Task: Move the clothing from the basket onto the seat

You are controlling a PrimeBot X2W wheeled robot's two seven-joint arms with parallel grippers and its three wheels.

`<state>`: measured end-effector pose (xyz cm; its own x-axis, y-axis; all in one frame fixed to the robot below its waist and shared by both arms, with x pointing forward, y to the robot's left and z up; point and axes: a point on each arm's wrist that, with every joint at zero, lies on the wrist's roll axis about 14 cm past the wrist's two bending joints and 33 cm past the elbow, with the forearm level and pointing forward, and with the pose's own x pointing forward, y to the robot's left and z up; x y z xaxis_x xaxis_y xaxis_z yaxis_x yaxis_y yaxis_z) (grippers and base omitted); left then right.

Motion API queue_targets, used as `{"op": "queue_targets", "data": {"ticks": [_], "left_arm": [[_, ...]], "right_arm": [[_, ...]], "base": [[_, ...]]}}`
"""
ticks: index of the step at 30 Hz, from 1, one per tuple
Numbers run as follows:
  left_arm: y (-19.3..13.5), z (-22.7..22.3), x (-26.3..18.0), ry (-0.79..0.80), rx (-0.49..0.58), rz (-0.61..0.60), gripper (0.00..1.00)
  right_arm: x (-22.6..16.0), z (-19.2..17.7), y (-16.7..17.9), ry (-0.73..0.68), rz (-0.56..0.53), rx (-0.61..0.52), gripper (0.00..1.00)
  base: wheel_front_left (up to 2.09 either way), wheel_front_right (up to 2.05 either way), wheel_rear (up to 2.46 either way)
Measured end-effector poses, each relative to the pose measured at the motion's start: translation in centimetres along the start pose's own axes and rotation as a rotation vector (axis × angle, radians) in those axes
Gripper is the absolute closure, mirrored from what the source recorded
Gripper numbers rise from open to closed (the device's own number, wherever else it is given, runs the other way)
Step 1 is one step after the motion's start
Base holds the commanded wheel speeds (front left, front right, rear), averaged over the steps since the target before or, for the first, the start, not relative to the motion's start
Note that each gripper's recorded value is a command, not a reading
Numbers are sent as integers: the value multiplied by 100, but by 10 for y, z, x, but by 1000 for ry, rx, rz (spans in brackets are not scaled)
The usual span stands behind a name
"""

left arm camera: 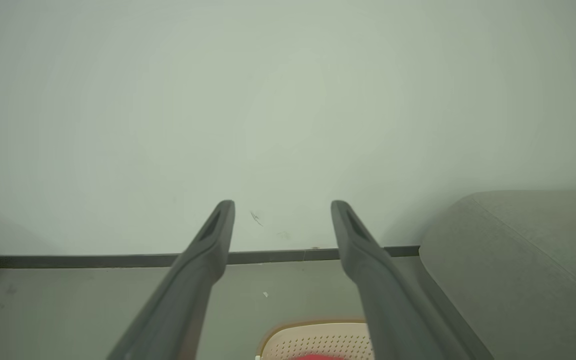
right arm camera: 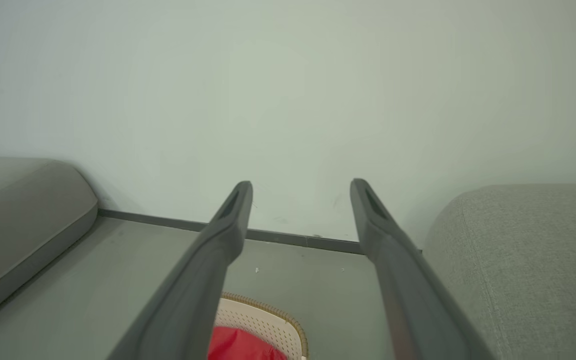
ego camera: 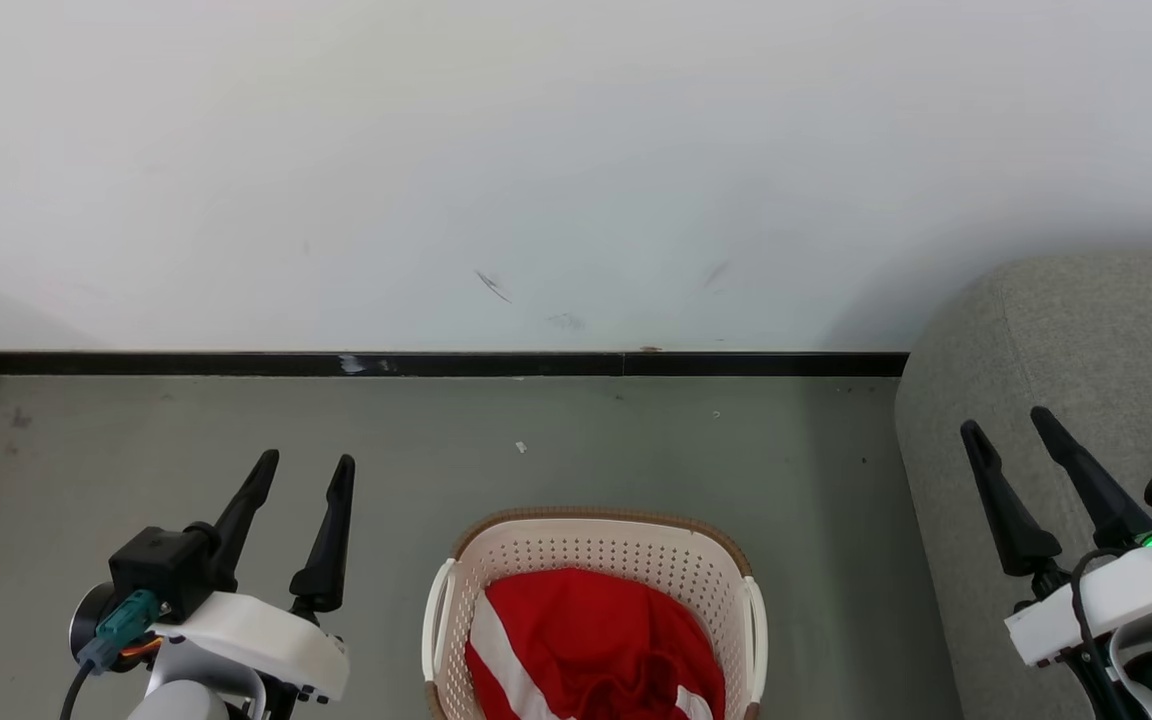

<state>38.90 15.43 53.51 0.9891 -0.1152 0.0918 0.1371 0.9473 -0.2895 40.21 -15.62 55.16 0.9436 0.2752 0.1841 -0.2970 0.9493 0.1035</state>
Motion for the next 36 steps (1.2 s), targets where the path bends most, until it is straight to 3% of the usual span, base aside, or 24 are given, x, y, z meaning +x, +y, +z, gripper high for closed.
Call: {"op": "queue_targets", "data": {"ticks": [21, 36], "left_arm": [[-17, -24, 5, 68, -16, -58, 0], [-37, -59, 24, 186, -40, -135, 0]], "right_arm": [[-2, -1, -19, -2, -53, -26, 0], [-6, -27, -33, 59, -102, -6, 0]], "base": [[0, 0, 0], [0, 0, 0]]}}
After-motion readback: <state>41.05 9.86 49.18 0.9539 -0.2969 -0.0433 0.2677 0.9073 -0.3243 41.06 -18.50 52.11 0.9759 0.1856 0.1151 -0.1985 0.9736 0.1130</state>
